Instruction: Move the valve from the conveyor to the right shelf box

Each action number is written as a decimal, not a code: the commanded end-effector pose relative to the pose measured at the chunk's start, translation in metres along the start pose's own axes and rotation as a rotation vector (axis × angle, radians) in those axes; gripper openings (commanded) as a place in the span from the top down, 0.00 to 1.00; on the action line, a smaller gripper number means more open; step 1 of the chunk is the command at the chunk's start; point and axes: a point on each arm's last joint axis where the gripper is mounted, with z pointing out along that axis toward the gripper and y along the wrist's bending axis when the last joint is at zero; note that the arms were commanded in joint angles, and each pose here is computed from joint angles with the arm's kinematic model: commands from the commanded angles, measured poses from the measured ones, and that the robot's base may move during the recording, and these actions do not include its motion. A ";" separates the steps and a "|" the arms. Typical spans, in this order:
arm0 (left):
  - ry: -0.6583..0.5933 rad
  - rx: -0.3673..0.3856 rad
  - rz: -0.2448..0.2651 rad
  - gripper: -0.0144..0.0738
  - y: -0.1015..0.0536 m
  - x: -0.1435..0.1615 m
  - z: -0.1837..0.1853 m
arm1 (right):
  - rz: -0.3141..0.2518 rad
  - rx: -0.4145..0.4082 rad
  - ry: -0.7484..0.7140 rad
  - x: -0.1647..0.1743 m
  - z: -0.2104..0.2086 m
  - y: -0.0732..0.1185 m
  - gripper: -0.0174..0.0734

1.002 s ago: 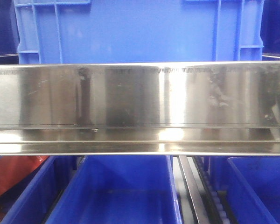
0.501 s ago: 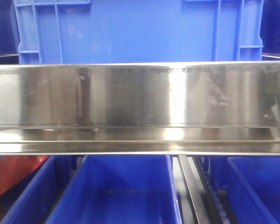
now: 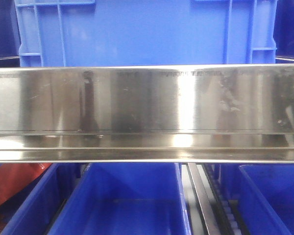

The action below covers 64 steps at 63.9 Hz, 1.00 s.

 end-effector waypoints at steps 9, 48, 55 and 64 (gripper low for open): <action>-0.036 0.190 -0.035 0.96 -0.017 -0.060 0.045 | -0.016 -0.094 -0.147 -0.054 0.011 0.013 0.98; 0.186 0.400 0.032 0.96 -0.107 -0.070 0.254 | -0.072 -0.274 0.047 -0.065 0.179 0.075 0.98; 0.263 0.402 0.042 0.96 -0.116 -0.047 0.280 | -0.075 -0.271 0.114 -0.048 0.206 0.079 0.97; 0.317 0.405 0.048 0.86 -0.122 -0.030 0.298 | -0.080 -0.269 0.191 -0.029 0.230 0.083 0.97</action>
